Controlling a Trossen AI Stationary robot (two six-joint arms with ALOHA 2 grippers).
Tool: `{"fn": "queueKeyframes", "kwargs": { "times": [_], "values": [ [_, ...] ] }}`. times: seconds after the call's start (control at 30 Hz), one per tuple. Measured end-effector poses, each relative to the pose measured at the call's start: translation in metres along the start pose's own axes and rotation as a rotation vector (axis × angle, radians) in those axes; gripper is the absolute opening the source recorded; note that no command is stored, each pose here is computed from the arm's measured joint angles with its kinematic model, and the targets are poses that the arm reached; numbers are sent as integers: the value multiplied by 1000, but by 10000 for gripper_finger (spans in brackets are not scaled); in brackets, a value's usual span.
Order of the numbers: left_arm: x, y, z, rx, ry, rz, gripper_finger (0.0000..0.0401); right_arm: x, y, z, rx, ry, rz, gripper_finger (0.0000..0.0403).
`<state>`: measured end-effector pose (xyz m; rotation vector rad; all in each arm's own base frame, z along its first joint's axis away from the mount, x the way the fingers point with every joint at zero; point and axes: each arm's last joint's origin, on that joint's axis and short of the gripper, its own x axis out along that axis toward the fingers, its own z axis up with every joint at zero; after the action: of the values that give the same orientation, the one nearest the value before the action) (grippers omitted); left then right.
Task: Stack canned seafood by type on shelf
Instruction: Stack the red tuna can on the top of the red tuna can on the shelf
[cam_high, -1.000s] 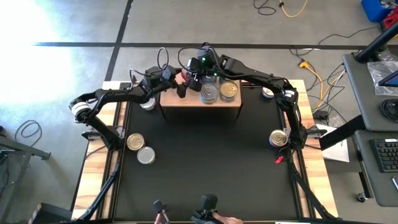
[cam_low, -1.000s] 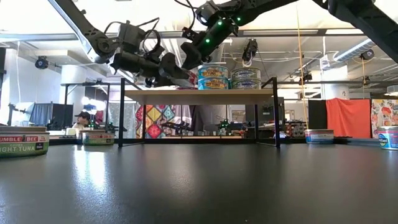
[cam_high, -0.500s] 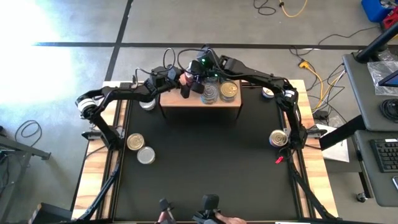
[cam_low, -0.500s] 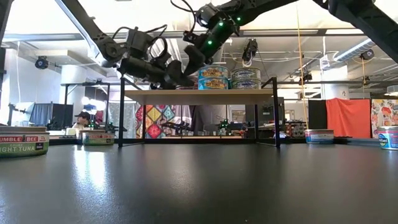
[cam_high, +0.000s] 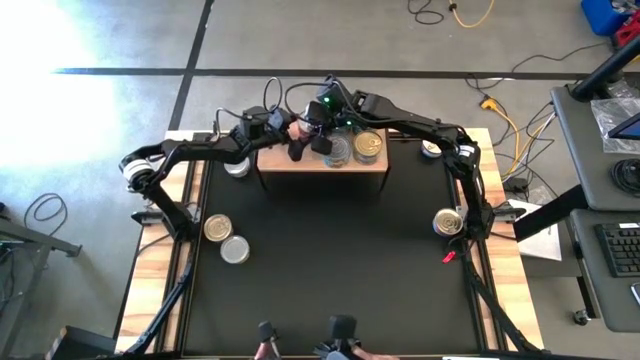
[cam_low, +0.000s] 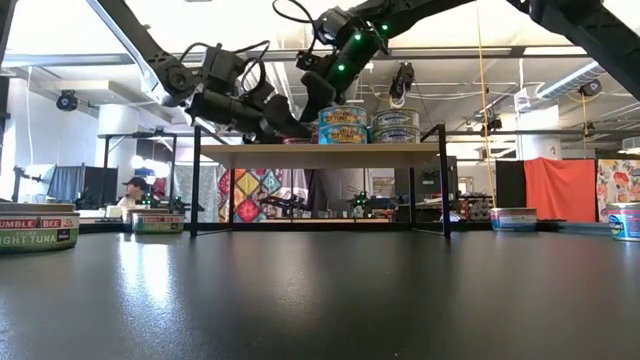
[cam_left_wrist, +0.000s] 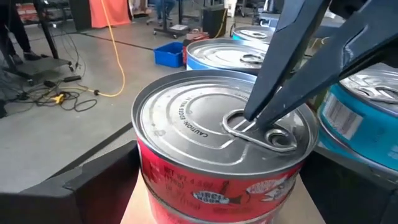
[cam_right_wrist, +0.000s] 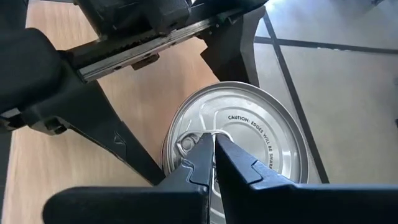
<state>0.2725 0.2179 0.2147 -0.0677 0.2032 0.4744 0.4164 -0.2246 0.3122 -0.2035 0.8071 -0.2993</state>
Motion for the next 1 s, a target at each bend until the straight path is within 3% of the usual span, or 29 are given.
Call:
{"fn": "queueKeyframes", "kwargs": {
  "times": [0.4,0.63,0.83,1.0],
  "values": [
    [-14,8,6,28,58,15,398,0,0,-2,38,19,-4,12],
    [-30,5,18,112,84,18,398,0,0,-1,41,12,-3,12],
    [-65,-17,40,172,129,85,398,1,-1,2,28,-18,-14,12],
    [-96,-54,35,195,92,-17,391,0,-2,2,8,-25,-17,12]
  ]
}}
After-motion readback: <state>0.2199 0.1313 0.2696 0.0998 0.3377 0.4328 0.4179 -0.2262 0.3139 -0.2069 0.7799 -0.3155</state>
